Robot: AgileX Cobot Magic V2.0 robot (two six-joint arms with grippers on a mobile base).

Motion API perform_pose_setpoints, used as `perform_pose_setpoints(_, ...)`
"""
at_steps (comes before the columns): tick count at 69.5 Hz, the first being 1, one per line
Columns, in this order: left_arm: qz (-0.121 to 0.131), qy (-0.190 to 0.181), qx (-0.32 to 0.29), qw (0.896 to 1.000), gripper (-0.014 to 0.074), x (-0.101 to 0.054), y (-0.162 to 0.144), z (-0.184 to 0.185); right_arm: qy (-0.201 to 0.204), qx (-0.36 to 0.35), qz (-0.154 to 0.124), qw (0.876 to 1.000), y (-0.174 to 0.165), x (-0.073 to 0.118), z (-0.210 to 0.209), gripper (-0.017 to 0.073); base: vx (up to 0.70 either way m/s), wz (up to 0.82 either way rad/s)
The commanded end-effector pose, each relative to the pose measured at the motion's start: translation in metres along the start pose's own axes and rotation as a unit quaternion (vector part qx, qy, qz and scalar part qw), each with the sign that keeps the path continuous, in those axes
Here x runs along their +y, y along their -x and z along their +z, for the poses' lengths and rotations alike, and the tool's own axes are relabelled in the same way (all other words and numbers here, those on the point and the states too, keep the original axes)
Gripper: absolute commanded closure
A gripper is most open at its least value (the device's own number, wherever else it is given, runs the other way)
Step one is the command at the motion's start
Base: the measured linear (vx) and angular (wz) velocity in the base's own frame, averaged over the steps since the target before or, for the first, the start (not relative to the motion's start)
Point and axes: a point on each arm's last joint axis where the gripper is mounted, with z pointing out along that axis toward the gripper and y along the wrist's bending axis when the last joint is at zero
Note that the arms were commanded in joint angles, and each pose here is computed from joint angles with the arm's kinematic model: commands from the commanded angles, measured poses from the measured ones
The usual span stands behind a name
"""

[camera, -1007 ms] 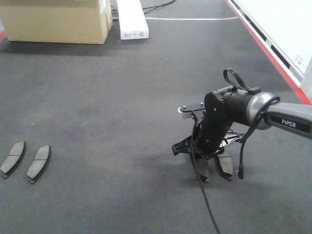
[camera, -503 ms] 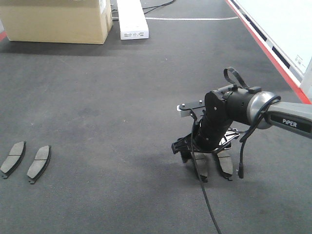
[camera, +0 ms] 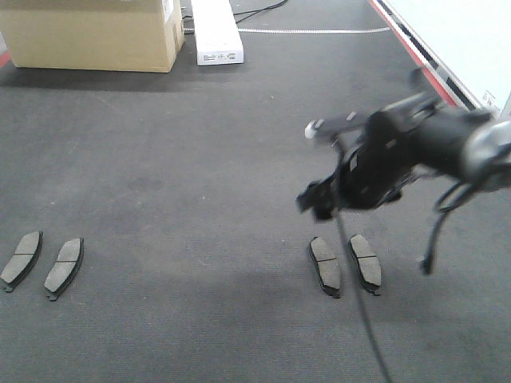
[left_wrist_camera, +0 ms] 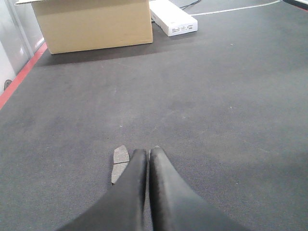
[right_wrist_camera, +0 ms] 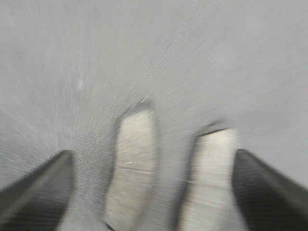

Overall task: Move and align brake pads A on conveyor
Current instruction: 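Open the right gripper to release the pad and lift away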

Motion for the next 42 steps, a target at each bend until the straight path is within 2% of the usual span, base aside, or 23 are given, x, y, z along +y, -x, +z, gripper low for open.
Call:
perform_pose_setpoints(1, -0.001, 0.003, -0.040, 0.999, 0.0601, 0.001, 0.013, -0.002, -0.016, -0.080, 0.010, 0.997, 0.012, -0.020, -0.050, 0.0121, 0.00, 0.00)
perform_pose_setpoints(12, -0.001, 0.003, -0.040, 0.999, 0.0601, 0.001, 0.013, -0.002, -0.042, -0.119, 0.045, 0.991, -0.001, -0.054, -0.093, 0.0320, 0.00, 0.00)
perform_pose_setpoints(23, -0.001, 0.003, -0.040, 0.999, 0.0601, 0.001, 0.013, -0.002, -0.076, -0.147, 0.091, 0.982, -0.040, -0.088, -0.122, 0.0578, 0.00, 0.00)
perform_pose_setpoints(33, -0.001, 0.003, -0.040, 0.999, 0.0601, 0.001, 0.013, -0.002, -0.100, -0.178, 0.118, 0.972, -0.084, -0.099, -0.145, 0.0572, 0.00, 0.00)
perform_pose_setpoints(42, -0.001, 0.003, -0.040, 0.999, 0.0601, 0.001, 0.013, -0.002, -0.110, -0.198, 0.113, 0.967, -0.120, -0.093, -0.157, 0.0569, 0.00, 0.00)
